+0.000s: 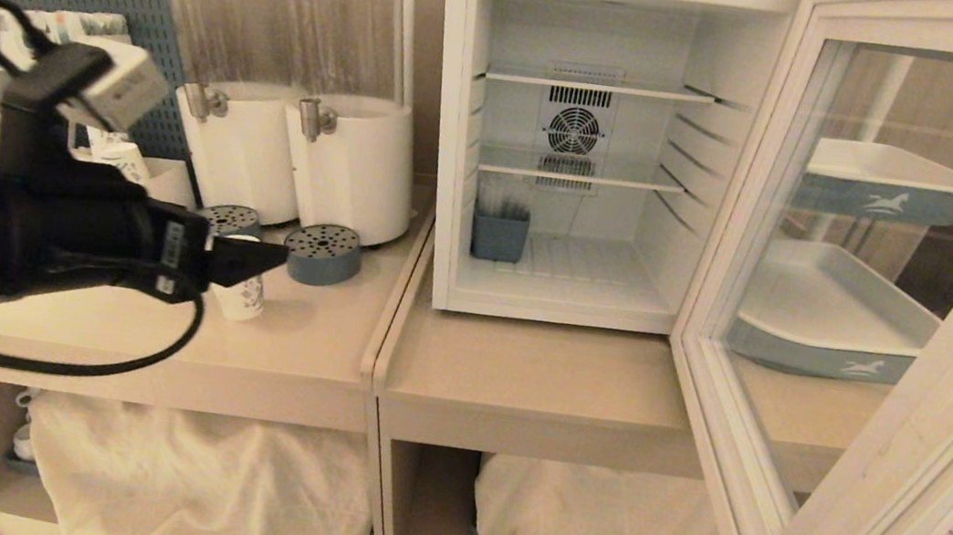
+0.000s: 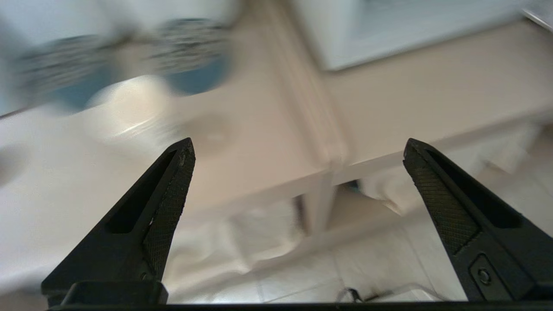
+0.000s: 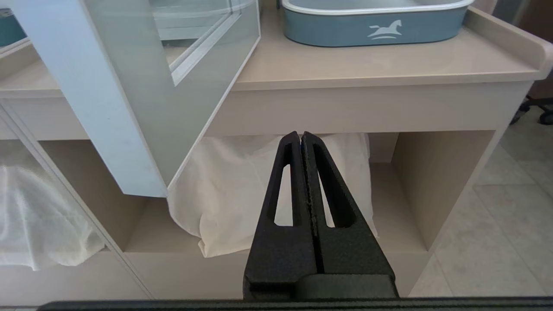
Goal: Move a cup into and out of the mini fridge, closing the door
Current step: Put the paper cup in the freezer
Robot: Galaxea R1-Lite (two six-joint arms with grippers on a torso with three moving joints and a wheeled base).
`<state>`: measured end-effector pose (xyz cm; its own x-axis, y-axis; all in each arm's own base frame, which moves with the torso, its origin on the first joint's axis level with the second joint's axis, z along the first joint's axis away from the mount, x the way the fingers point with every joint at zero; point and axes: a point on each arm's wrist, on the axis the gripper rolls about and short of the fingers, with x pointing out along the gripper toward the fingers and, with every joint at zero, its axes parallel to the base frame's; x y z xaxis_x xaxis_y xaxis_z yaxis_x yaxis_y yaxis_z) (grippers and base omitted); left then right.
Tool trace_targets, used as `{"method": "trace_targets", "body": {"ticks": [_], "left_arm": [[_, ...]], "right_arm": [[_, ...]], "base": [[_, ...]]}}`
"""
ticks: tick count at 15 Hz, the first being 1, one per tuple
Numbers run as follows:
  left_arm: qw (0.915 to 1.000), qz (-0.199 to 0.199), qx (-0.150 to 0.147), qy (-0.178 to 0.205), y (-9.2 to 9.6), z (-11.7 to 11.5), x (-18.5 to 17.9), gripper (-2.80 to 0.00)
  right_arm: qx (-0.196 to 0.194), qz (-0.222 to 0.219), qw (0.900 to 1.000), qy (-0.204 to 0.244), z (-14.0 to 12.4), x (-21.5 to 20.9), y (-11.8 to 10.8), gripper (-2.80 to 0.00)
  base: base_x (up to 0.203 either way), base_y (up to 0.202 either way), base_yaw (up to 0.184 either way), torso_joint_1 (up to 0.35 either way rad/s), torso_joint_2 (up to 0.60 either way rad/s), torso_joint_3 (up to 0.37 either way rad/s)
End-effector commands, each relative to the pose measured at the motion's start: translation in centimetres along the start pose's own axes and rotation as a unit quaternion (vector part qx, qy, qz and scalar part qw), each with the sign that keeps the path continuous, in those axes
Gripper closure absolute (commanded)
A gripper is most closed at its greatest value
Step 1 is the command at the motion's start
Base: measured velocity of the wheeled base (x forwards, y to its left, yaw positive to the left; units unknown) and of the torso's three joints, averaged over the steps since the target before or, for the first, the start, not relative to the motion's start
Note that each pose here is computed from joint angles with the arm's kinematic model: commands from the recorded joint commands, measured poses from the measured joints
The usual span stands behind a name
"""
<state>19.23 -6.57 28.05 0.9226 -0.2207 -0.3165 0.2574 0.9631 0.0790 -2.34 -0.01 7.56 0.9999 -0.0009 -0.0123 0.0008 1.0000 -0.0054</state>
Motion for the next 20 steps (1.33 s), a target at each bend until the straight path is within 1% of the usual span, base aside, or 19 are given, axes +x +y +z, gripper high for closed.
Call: {"method": "trace_targets", "body": {"ticks": [1,3,4,5,6,7,8,9,10,11,12,13,14,15,16,17,18,19,20], "left_arm": [[0.9965,0.028,-0.015,-0.077,0.9,0.2,-8.3,-2.8],[0.9935,0.04,-0.034,-0.101,1.6,-1.8,-15.1,-2.8],[0.9927,0.047,-0.047,-0.101,1.9,-3.3,-18.0,-2.8],[0.9913,0.062,-0.062,-0.098,2.0,-5.0,-20.9,-2.8],[0.9894,0.079,-0.075,-0.096,1.9,-6.3,-22.9,-2.8],[0.9856,0.101,-0.089,-0.102,1.1,-7.7,-25.0,-2.8],[0.9824,0.117,-0.1,-0.105,-0.5,-9.4,-27.0,-2.8],[0.984,0.115,-0.114,-0.074,-2.4,-11.7,-28.6,-2.8],[0.9849,0.108,-0.132,-0.031,-3.8,-13.6,-29.2,-2.8],[0.9847,0.096,-0.146,0.002,-4.3,-14.6,-29.2,-2.8],[0.9852,0.087,-0.147,0.002,-4.3,-14.7,-29.1,-2.8],[0.9869,0.082,-0.134,-0.038,-4.1,-13.9,-28.9,-2.8],[0.9878,0.07,-0.107,-0.089,-3.9,-12.9,-29.1,-2.8],[0.9894,0.046,-0.088,-0.106,-3.4,-12.8,-29.4,-2.8],[0.992,0.01,-0.077,-0.099,-2.5,-13.1,-29.7,-2.8],[0.9933,-0.009,-0.076,-0.087,-1.8,-13.5,-29.6,-2.8],[0.9941,-0.011,-0.075,-0.077,-1.7,-14.1,-29.4,-2.8],[0.9946,-0.001,-0.069,-0.077,-2.1,-15.5,-29.1,-2.8],[0.9945,0.009,-0.056,-0.088,-2.5,-17.6,-28.8,-2.8]], "right_arm": [[0.0,0.0,1.0,-0.001,0.0,0.0,0.0,0.0],[0.0,0.0,1.0,0.0,0.0,0.0,0.0,0.0],[0.0,0.0,1.0,0.0,0.0,0.0,0.0,0.0],[0.0,0.0,1.0,0.0,0.0,0.0,0.0,0.0],[0.0,0.0,1.0,0.0,0.0,0.0,0.0,0.0],[0.0,0.0,1.0,0.0,0.0,0.0,0.0,0.0],[0.0,0.0,1.0,0.0,0.0,0.0,0.0,0.0],[0.0,0.0,1.0,-0.001,0.0,0.0,0.0,0.0],[0.0,0.0,1.0,0.0,0.0,0.0,0.0,0.0],[0.0,0.0,1.0,0.0,0.0,0.0,0.0,0.0],[0.0,0.0,1.0,0.0,0.0,0.0,0.0,0.0],[0.0,0.0,1.0,0.001,0.0,0.0,0.0,0.0],[0.0,0.0,1.0,0.001,0.0,0.0,0.0,0.0],[0.0,0.0,1.0,0.001,0.0,0.0,0.0,0.0],[0.0,0.0,1.0,0.001,0.0,0.0,0.0,0.0],[0.0,0.0,1.0,0.001,0.0,0.0,0.0,0.0],[0.0,0.0,1.0,0.0,0.0,0.0,0.0,0.0],[0.0,0.0,1.0,0.001,0.0,0.0,0.0,0.0],[0.0,0.0,1.0,0.0,0.0,0.0,0.0,0.0]], "base": [[0.0,0.0,0.0,0.0,0.0,0.0],[0.0,0.0,0.0,0.0,0.0,0.0],[0.0,0.0,0.0,0.0,0.0,0.0],[0.0,0.0,0.0,0.0,0.0,0.0],[0.0,0.0,0.0,0.0,0.0,0.0],[0.0,0.0,0.0,0.0,0.0,0.0],[0.0,0.0,0.0,0.0,0.0,0.0],[0.0,0.0,0.0,0.0,0.0,0.0],[0.0,0.0,0.0,0.0,0.0,0.0],[0.0,0.0,0.0,0.0,0.0,0.0],[0.0,0.0,0.0,0.0,0.0,0.0],[0.0,0.0,0.0,0.0,0.0,0.0],[0.0,0.0,0.0,0.0,0.0,0.0],[0.0,0.0,0.0,0.0,0.0,0.0],[0.0,0.0,0.0,0.0,0.0,0.0],[0.0,0.0,0.0,0.0,0.0,0.0],[0.0,0.0,0.0,0.0,0.0,0.0],[0.0,0.0,0.0,0.0,0.0,0.0],[0.0,0.0,0.0,0.0,0.0,0.0]]}}
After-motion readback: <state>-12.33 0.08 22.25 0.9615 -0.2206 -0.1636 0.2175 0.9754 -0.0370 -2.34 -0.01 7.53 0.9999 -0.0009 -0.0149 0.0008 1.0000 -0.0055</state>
